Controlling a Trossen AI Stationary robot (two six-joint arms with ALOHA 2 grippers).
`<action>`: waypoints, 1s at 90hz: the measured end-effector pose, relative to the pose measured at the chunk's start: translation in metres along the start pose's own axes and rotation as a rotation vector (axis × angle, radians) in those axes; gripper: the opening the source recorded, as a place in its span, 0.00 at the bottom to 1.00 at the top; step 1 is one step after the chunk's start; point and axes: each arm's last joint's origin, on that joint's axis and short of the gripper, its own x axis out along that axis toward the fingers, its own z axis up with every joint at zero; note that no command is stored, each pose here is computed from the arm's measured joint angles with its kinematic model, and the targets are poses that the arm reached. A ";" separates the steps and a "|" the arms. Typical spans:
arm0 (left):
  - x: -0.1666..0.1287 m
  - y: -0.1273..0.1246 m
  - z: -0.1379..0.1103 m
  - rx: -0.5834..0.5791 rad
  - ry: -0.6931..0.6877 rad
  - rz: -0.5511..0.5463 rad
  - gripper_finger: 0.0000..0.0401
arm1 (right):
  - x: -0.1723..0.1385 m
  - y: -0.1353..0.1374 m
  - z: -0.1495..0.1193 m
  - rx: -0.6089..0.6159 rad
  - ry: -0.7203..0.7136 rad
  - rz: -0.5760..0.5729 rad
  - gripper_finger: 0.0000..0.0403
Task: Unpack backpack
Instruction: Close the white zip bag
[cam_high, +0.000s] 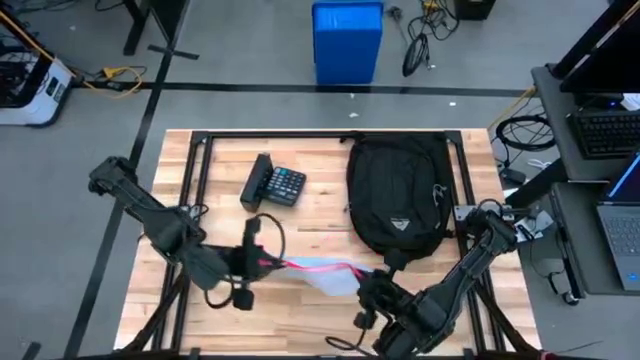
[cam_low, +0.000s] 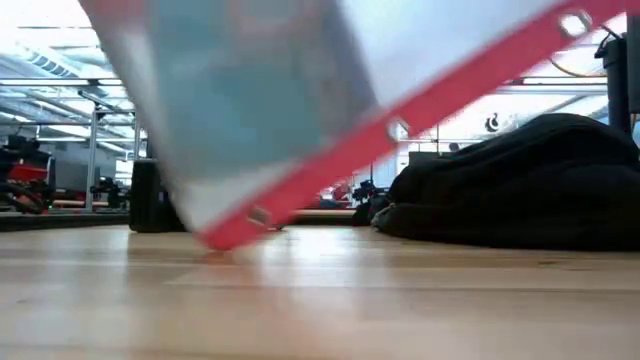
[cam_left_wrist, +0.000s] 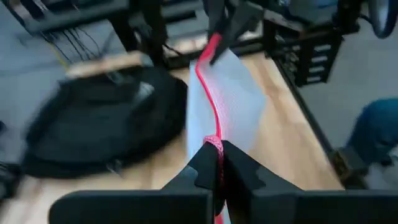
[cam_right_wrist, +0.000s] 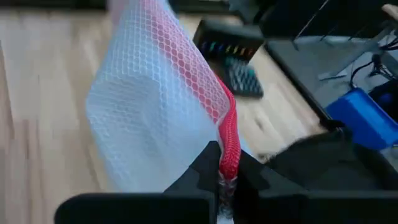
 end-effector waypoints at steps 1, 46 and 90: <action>-0.001 0.001 0.001 0.004 -0.005 0.005 0.00 | 0.000 -0.001 0.001 0.008 -0.006 0.000 0.00; -0.018 0.001 -0.020 -0.092 0.181 0.063 0.00 | -0.005 0.005 0.008 0.026 -0.072 0.042 0.00; -0.027 -0.004 -0.029 -0.137 0.255 0.078 0.00 | -0.008 0.006 0.004 -0.040 -0.039 0.065 0.00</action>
